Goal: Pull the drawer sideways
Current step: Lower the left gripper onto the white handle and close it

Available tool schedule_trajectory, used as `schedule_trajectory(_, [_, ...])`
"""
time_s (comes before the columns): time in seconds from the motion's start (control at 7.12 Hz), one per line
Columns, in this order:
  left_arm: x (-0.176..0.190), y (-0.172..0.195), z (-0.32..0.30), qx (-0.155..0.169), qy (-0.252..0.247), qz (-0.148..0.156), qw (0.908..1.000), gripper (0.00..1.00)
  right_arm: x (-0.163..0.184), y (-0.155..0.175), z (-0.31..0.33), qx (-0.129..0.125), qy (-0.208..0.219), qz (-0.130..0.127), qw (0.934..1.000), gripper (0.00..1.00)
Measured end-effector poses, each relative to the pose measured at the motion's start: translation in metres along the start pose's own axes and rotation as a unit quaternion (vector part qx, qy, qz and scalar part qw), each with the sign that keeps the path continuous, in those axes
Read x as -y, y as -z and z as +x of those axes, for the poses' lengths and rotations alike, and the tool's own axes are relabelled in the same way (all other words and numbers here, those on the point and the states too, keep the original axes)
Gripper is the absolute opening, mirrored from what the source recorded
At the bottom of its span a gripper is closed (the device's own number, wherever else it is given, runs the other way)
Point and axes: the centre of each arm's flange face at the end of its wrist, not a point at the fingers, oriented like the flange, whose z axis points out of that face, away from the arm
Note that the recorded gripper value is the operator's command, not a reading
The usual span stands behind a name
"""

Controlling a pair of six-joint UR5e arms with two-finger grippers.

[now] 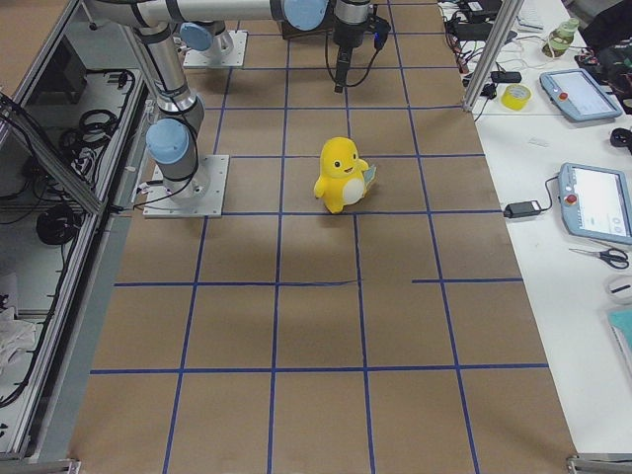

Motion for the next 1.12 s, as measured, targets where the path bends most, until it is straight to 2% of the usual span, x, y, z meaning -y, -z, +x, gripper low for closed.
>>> schedule_trajectory(0.56, [-0.011,-0.012,0.039,0.019,0.100,-0.014,0.9947,1.00,0.000,0.000,0.000,0.000,0.000,0.000,1.0000,1.00])
schedule_trajectory(0.7, [-0.015,-0.014,0.040,0.023,0.107,-0.017,0.9938,0.92,0.000,0.000,0.000,0.000,0.000,0.000,1.0000,1.00])
schedule_trajectory(1.12, [-0.023,-0.023,0.048,0.049,0.094,-0.018,0.9942,0.92,0.000,0.000,0.000,0.000,0.000,0.000,1.0000,1.00])
